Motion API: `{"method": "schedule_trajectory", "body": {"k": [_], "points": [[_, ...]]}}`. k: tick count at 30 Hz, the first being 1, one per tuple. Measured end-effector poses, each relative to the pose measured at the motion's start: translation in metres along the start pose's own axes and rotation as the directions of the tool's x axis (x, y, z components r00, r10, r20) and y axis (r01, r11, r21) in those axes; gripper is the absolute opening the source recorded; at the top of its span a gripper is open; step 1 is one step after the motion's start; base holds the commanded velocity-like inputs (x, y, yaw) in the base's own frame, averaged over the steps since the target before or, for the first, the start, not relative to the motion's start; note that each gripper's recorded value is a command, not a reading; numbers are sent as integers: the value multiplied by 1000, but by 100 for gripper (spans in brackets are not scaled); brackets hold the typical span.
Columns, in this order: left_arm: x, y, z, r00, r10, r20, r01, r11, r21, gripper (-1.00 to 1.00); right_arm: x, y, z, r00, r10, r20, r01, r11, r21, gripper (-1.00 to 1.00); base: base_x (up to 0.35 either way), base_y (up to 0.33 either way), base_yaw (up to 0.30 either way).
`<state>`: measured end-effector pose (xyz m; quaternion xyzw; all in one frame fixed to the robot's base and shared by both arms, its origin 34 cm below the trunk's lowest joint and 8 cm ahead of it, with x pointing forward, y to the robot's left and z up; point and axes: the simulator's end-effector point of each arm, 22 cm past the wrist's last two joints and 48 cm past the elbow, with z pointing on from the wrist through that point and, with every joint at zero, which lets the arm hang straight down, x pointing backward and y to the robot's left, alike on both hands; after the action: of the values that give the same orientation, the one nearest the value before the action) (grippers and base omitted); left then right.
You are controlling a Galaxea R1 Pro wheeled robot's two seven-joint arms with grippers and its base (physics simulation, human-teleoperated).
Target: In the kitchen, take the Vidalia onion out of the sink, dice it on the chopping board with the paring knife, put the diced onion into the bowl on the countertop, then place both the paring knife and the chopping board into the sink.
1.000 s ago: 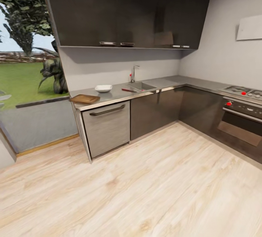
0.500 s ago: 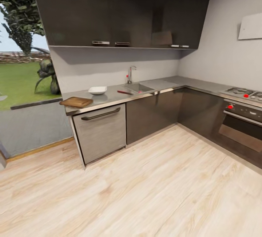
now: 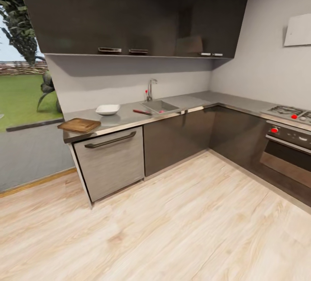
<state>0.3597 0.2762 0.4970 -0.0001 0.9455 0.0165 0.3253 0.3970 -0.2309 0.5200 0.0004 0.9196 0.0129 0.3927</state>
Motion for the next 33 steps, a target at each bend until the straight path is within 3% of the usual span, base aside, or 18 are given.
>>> {"method": "schedule_trajectory", "body": {"k": [9,33], "points": [[0,0,0,1000,0,0,0,1000,0,100,0,1,0,1000,1,0,-1,1000,-1,100,235,-169,57],[0,0,0,1000,0,0,0,1000,0,100,0,1,0,1000,1,0,-1,1000,-1,100,235,-169,270]]}}
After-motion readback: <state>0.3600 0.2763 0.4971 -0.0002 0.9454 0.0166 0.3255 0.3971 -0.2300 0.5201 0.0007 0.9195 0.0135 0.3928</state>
